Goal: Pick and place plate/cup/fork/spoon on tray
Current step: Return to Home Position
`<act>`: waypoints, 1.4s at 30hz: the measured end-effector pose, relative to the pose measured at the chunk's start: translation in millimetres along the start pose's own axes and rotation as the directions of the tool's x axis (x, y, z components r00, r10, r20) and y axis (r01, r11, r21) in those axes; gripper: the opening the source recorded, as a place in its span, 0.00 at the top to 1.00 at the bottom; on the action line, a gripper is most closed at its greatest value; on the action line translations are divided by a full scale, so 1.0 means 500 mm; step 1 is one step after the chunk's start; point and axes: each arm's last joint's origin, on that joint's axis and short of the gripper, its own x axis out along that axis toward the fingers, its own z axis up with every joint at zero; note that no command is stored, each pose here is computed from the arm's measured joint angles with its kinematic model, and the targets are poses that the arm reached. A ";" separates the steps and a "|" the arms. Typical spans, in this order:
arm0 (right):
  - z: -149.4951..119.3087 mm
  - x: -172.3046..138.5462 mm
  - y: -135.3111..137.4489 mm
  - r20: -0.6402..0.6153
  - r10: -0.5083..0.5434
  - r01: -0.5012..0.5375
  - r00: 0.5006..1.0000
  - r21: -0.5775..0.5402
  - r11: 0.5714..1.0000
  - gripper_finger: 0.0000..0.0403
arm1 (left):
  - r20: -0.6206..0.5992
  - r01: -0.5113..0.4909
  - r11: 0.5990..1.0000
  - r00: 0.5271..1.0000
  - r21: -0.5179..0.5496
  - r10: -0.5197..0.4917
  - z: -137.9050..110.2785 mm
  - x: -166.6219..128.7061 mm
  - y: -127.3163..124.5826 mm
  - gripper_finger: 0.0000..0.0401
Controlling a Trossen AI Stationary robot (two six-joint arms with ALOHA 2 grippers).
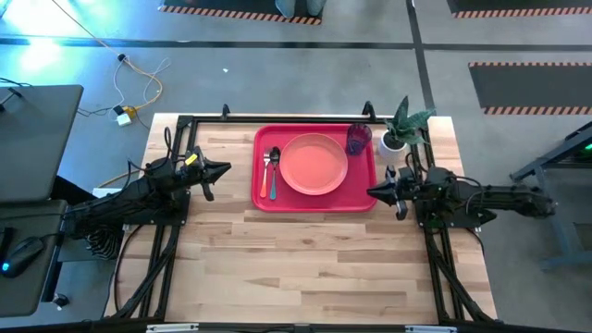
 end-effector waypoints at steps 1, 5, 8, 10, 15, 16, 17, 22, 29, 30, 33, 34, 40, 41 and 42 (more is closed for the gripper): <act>-0.002 -0.001 -0.001 -0.008 -0.004 0.004 1.000 0.000 1.000 0.93 | 0.000 0.000 1.000 1.000 0.000 0.000 0.000 0.000 0.000 0.94; -0.005 -0.003 -0.002 -0.019 -0.011 0.011 1.000 -0.025 1.000 0.93 | 0.000 0.000 1.000 1.000 0.010 0.000 0.000 0.000 0.000 0.94; -0.008 -0.003 -0.004 -0.033 -0.029 0.026 0.999 -0.070 0.997 0.93 | 0.000 0.000 0.998 1.000 0.071 0.000 0.000 0.000 0.000 0.94; -0.014 -0.004 -0.007 -0.055 -0.059 0.055 0.997 -0.073 0.996 0.93 | 0.000 0.000 0.993 1.000 0.120 0.000 0.000 0.000 0.000 0.94; -0.019 -0.004 -0.013 -0.065 -0.135 0.131 0.989 -0.063 0.989 0.93 | 0.000 0.000 0.972 1.000 0.236 0.000 0.000 0.000 0.000 0.94; -0.019 -0.005 -0.013 -0.061 -0.147 0.143 0.987 -0.055 0.988 0.93 | 0.000 0.000 0.966 1.000 0.260 0.000 0.000 0.000 0.000 0.94; -0.019 -0.005 -0.014 -0.060 -0.149 0.147 0.987 -0.043 0.988 0.93 | 0.000 0.000 0.961 1.000 0.278 0.000 0.000 0.000 0.000 0.94; -0.020 -0.005 -0.014 -0.068 -0.151 0.147 0.986 -0.057 0.987 0.93 | 0.000 0.000 0.956 1.000 0.292 0.000 0.000 0.000 0.000 0.94; -0.020 -0.005 -0.014 -0.069 -0.150 0.146 0.986 -0.065 0.987 0.93 | 0.000 0.000 0.956 1.000 0.292 0.000 0.000 0.000 0.000 0.94; -0.020 -0.005 -0.014 -0.069 -0.149 0.145 0.986 -0.066 0.987 0.93 | 0.000 0.000 0.957 1.000 0.292 0.000 0.000 0.000 0.000 0.94; -0.020 -0.005 -0.014 -0.070 -0.149 0.145 0.986 -0.066 0.987 0.93 | 0.000 0.000 0.965 1.000 0.263 0.000 0.000 0.000 0.000 0.94; -0.020 -0.005 -0.014 -0.070 -0.149 0.145 0.986 -0.066 0.987 0.93 | 0.000 0.000 0.967 1.000 0.254 0.000 0.000 0.000 0.000 0.94; -0.020 -0.005 -0.014 -0.070 -0.149 0.144 0.986 -0.066 0.987 0.93 | 0.000 0.000 0.978 1.000 0.210 0.000 0.000 0.000 0.000 0.94; -0.020 -0.005 -0.014 -0.070 -0.149 0.144 0.986 -0.066 0.987 0.93 | 0.000 0.000 0.978 1.000 0.207 0.000 0.000 0.000 0.000 0.94; -0.020 -0.005 -0.014 -0.070 -0.149 0.144 0.986 -0.066 0.987 0.93 | 0.000 0.000 0.978 1.000 0.208 0.000 0.000 0.000 0.000 0.94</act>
